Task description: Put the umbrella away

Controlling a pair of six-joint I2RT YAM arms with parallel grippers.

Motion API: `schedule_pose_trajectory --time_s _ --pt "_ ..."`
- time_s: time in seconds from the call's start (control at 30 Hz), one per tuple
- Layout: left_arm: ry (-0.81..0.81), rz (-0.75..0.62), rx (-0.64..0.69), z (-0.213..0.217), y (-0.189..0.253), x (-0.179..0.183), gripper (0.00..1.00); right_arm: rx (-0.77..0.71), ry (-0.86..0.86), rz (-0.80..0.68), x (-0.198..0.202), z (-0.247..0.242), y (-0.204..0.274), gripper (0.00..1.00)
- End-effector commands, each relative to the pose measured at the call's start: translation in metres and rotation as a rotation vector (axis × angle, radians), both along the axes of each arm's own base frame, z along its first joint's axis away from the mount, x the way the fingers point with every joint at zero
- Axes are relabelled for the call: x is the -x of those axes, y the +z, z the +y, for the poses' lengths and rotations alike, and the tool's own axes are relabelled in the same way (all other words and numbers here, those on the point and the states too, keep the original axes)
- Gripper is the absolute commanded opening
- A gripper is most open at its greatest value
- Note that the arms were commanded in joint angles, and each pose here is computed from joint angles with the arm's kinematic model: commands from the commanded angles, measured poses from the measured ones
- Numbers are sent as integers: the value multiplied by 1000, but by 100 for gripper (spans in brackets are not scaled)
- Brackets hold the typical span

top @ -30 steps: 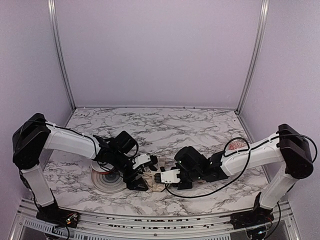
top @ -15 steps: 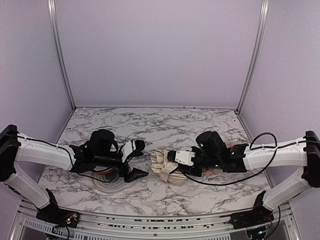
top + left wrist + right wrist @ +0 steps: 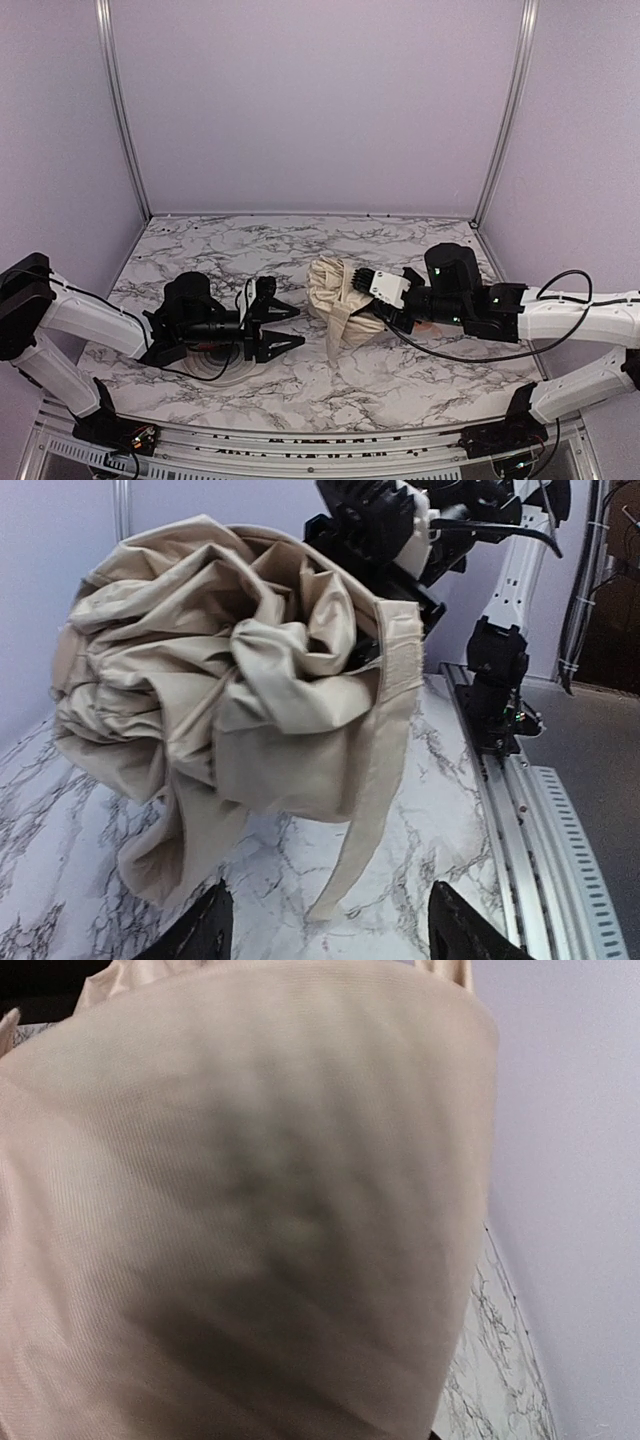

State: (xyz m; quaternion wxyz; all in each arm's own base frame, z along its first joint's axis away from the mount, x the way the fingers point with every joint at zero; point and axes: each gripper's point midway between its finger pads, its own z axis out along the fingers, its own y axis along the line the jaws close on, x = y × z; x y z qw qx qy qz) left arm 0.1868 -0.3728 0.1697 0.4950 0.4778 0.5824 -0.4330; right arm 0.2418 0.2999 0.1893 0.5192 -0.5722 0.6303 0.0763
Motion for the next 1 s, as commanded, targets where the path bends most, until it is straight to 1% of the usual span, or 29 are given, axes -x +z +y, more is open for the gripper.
schedule_pose_trajectory --time_s 0.0,0.07,0.17,0.2,0.4,0.47,0.53,0.6,0.67,0.77,0.8,0.93,0.97 --pt "-75 -115 110 -14 30 23 58 -125 -2 -107 -10 9 61 0" --pt "-80 -125 105 -21 29 22 58 -130 11 -107 -9 11 67 0" --pt "-45 -135 99 -28 26 12 74 -149 32 -111 -6 13 77 0" --pt "-53 -139 97 -31 24 11 75 -157 36 -112 -5 14 80 0" --pt "-116 -116 91 -50 13 13 75 -205 66 -125 1 16 99 0" --pt "-158 -103 97 -57 13 18 73 -213 71 -125 1 17 101 0" --pt "-199 -95 97 -61 10 25 67 -216 72 -125 2 17 103 0" --pt "-230 -88 97 -64 9 30 59 -222 68 -124 1 16 106 0" --pt "-249 -75 99 -66 8 33 56 -230 69 -122 1 16 108 0" --pt "-253 -55 96 -69 5 32 50 -242 75 -123 2 16 110 0" --pt "-255 -53 97 -69 5 32 45 -245 79 -121 3 17 110 0" --pt "-281 -36 105 -72 7 35 15 -247 81 -124 3 16 112 0" --pt "-286 -29 102 -72 6 36 6 -251 80 -124 3 16 113 0"
